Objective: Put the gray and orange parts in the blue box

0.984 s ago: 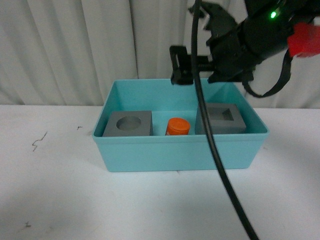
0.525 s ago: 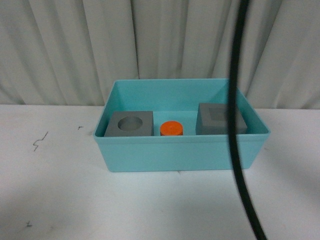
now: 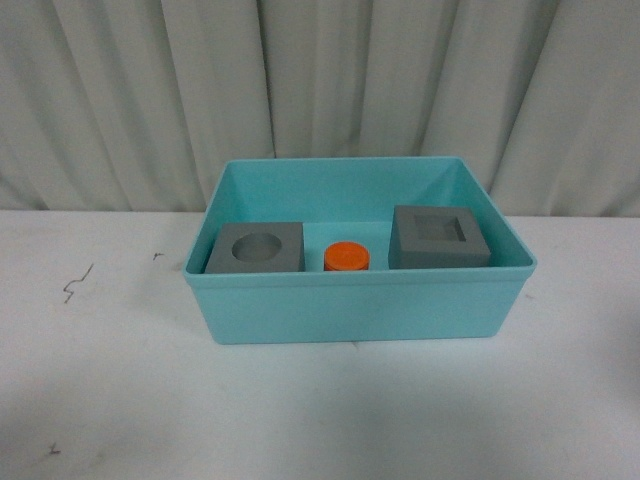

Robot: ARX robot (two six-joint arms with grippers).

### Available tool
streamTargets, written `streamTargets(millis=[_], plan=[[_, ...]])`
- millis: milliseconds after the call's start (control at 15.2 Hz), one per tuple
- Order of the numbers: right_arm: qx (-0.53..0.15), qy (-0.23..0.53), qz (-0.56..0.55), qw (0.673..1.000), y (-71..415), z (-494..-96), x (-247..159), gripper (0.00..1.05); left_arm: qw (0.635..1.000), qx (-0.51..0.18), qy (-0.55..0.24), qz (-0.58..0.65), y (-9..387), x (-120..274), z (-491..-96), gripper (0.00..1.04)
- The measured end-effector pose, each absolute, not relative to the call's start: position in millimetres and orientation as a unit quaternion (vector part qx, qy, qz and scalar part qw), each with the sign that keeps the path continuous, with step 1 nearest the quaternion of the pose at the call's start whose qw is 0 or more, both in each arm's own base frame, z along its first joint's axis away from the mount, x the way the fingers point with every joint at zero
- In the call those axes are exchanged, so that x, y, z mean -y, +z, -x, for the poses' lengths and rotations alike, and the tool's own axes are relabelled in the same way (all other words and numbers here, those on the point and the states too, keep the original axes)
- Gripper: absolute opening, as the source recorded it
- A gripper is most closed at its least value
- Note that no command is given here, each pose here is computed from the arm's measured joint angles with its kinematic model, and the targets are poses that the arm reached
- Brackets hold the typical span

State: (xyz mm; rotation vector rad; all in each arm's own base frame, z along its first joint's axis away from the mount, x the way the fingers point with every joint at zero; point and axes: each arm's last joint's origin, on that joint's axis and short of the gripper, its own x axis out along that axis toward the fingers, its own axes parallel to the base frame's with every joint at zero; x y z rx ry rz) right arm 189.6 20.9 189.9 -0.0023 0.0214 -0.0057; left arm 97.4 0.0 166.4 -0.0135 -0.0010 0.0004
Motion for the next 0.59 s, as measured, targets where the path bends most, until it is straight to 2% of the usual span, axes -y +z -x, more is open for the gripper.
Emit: streamTargets(millis=[590], plan=[[0.012, -0.002, 0.0, 1.0, 171.5, -142.6, 0.1, 0.02, 1.0, 0.0, 0.0, 0.007, 166.4, 0.0, -97.4, 0.98]])
